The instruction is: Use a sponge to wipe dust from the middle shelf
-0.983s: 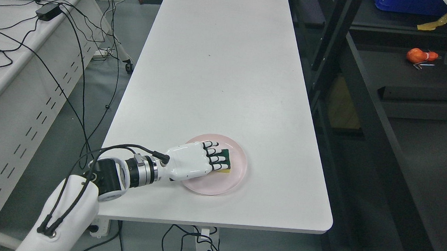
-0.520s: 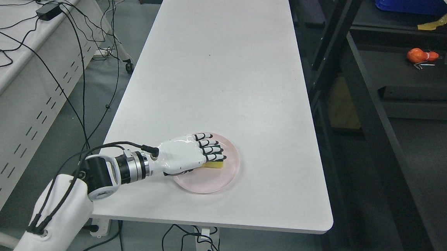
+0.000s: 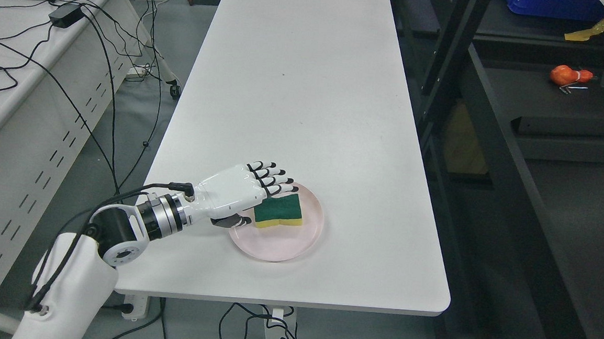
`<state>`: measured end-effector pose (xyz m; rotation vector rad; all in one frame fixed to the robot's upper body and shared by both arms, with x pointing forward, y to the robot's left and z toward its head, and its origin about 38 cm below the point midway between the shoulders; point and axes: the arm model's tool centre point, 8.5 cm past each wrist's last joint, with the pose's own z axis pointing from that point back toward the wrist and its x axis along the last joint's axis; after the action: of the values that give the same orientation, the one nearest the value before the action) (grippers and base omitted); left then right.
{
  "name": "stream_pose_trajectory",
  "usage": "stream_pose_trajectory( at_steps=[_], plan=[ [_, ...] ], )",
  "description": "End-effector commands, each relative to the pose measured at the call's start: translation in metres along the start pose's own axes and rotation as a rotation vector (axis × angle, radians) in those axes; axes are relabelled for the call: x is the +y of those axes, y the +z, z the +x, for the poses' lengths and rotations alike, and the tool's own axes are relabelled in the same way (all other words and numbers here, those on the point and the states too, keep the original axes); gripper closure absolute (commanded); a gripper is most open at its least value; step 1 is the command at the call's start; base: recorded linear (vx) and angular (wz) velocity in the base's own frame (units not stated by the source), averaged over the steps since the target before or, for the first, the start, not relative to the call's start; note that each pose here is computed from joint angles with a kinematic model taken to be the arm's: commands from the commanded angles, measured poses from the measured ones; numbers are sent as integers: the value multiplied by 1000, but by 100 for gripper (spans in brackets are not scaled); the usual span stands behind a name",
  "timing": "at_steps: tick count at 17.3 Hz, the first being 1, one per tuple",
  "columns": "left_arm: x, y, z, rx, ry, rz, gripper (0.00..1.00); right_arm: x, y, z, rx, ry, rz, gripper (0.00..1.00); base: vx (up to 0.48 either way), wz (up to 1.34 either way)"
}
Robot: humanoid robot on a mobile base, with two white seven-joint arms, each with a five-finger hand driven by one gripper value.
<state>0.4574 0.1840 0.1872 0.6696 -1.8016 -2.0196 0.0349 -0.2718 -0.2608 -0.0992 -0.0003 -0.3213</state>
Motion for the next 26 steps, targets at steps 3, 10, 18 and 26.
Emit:
stream_pose_trajectory(
  at_steps=[3,10,18,26],
  plan=[
    [4,-6,-7,30,57,2,7,-10,0,10,-23,0,-15,0,0,0],
    [41,5,-29,-5,136,-18,100,-10,0,9,-22,-2,-15,0,0,0],
    [31,-9,-12,-53,138,-53,29,-10,0,9,-22,-2,-15,0,0,0],
    [10,-8,0,-59,107,-135,15,-10,0,9,-22,-2,-15,0,0,0]
  ],
)
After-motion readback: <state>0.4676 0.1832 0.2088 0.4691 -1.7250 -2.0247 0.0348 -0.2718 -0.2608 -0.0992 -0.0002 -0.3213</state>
